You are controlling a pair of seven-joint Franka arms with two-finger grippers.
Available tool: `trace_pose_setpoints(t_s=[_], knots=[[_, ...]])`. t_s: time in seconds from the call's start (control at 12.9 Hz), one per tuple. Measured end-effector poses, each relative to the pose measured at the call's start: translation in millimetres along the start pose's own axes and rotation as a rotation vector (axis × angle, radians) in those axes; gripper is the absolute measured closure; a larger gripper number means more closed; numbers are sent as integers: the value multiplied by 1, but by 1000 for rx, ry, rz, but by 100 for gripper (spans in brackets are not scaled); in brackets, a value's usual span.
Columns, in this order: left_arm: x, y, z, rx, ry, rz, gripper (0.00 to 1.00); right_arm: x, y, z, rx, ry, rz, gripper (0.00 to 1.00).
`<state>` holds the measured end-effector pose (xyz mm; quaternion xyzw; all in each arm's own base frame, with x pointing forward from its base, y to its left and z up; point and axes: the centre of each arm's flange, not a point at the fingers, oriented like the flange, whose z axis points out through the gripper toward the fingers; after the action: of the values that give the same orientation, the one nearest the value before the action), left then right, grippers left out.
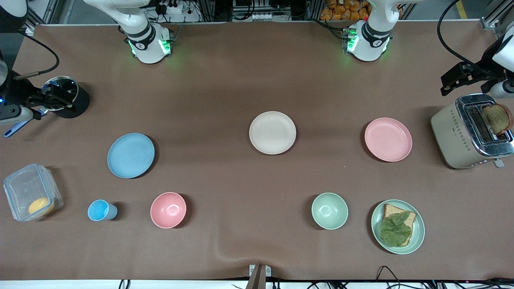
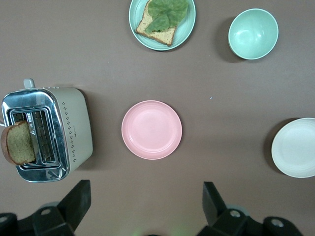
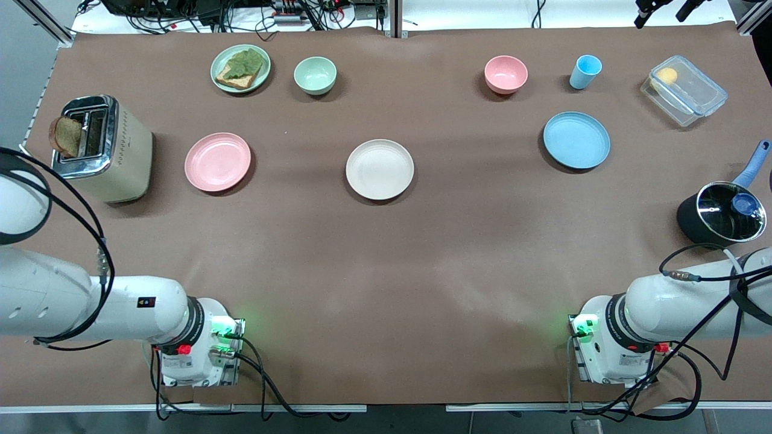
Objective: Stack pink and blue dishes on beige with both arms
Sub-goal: 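Move the left gripper down to the rim of the pink plate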
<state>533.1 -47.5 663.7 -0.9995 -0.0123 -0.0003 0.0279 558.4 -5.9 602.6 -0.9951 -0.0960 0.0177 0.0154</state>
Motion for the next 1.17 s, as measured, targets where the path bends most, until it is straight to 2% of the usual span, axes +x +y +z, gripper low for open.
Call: trace_pose_setpoints(t_s=[0.31,0.54,0.78,1.01,1.17], knots=[[0,4,-1,-3,2,7,0,0,0,0,0,0,0,0],[9,7,21,-1,-40,12,0,0,0,0,0,0,0,0],[32,10,87,1,-97,11,0,0,0,0,0,0,0,0],[38,-1,167,20,-78,-1,0,0,0,0,0,0,0,0],[27,-6,222,46,-64,10,0,0,0,0,0,0,0,0]])
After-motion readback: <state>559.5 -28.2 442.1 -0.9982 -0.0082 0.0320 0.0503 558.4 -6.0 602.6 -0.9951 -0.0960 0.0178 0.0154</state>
